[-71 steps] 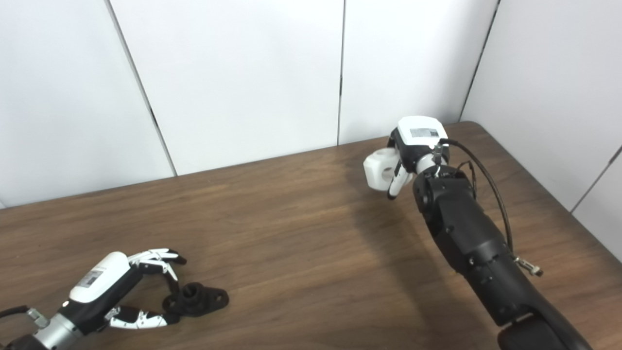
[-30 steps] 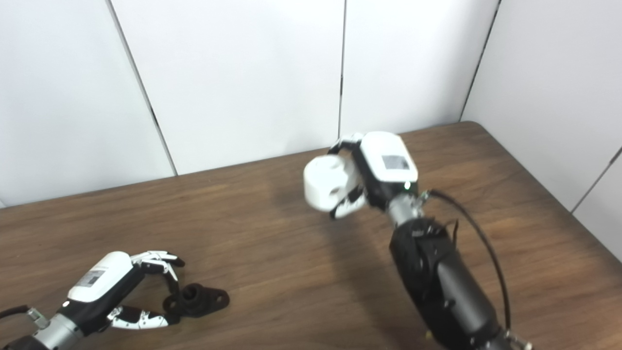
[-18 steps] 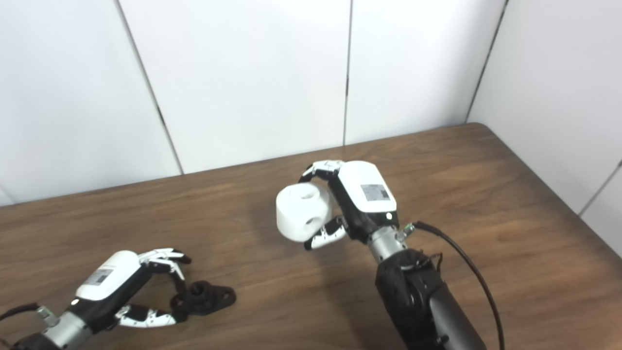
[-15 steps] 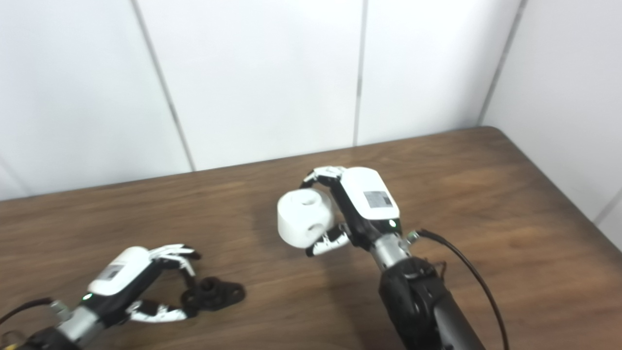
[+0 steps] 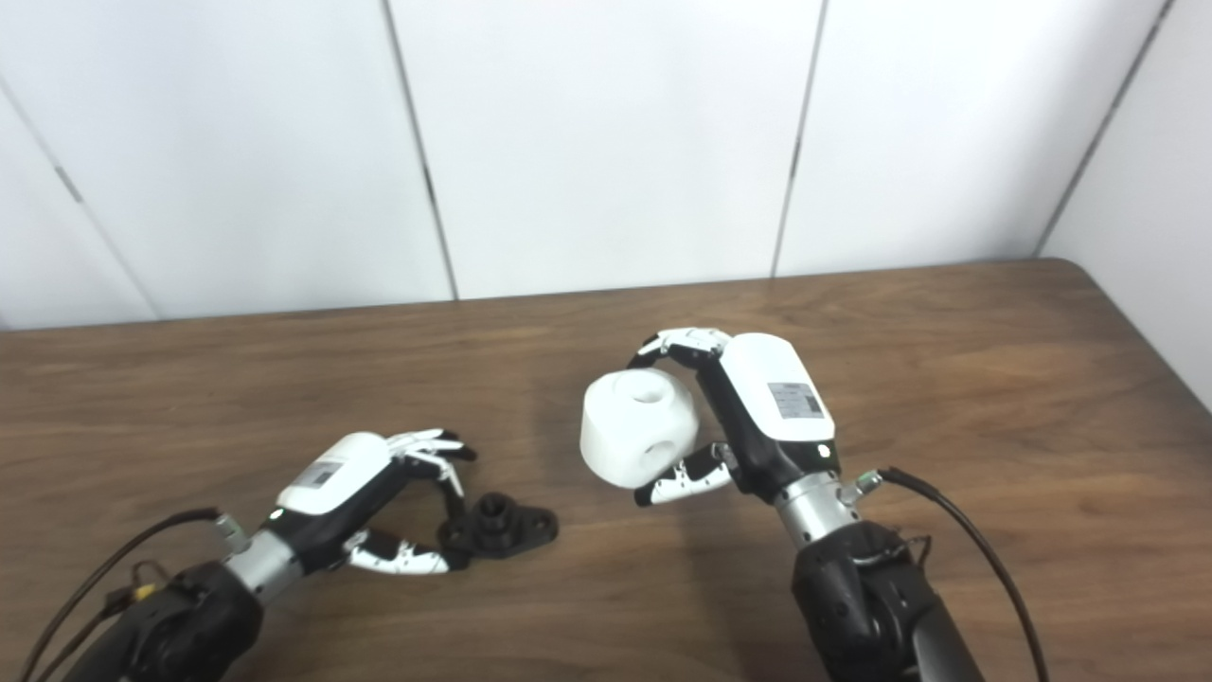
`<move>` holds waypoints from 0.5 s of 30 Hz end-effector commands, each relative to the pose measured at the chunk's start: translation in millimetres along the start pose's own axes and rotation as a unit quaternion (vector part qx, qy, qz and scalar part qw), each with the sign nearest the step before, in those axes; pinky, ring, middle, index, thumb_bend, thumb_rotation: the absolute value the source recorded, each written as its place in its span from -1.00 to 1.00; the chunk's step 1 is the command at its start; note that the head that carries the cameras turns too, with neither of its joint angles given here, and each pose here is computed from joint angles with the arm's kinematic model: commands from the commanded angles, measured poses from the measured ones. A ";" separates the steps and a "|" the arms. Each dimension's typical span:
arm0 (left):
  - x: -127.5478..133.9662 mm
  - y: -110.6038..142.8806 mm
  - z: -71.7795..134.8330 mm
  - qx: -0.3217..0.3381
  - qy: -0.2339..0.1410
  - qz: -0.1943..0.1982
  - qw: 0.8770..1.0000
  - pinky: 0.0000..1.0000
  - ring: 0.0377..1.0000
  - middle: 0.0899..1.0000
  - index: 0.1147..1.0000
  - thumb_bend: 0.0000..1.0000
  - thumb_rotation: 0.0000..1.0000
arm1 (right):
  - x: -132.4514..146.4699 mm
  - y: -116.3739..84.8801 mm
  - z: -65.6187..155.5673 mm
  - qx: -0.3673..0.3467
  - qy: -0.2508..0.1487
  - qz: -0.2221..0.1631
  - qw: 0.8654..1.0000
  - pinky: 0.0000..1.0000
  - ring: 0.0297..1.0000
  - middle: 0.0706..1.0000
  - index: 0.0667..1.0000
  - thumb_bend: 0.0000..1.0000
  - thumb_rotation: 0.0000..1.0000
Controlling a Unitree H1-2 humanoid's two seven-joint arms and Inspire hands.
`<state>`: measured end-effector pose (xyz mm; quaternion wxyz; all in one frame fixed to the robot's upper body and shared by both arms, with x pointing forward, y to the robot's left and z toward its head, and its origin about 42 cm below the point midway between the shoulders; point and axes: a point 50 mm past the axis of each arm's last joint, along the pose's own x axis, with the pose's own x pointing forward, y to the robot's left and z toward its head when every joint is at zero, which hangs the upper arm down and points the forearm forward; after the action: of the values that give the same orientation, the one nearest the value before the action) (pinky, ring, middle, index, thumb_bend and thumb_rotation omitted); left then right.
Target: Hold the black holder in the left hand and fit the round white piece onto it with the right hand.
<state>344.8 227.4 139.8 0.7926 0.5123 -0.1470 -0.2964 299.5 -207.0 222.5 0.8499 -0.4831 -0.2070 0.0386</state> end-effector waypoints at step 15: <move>12.2 -15.3 12.9 0.019 0.009 -0.038 0.999 0.76 0.83 0.66 -0.17 0.05 -0.86 | 17.8 14.7 27.4 0.013 -0.085 0.002 0.996 0.34 0.49 0.43 -0.11 0.04 -0.72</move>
<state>347.3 215.1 141.2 0.7902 0.5187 -0.1472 -0.2914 301.8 -179.0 212.1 0.8436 -0.4749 -0.2334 0.0919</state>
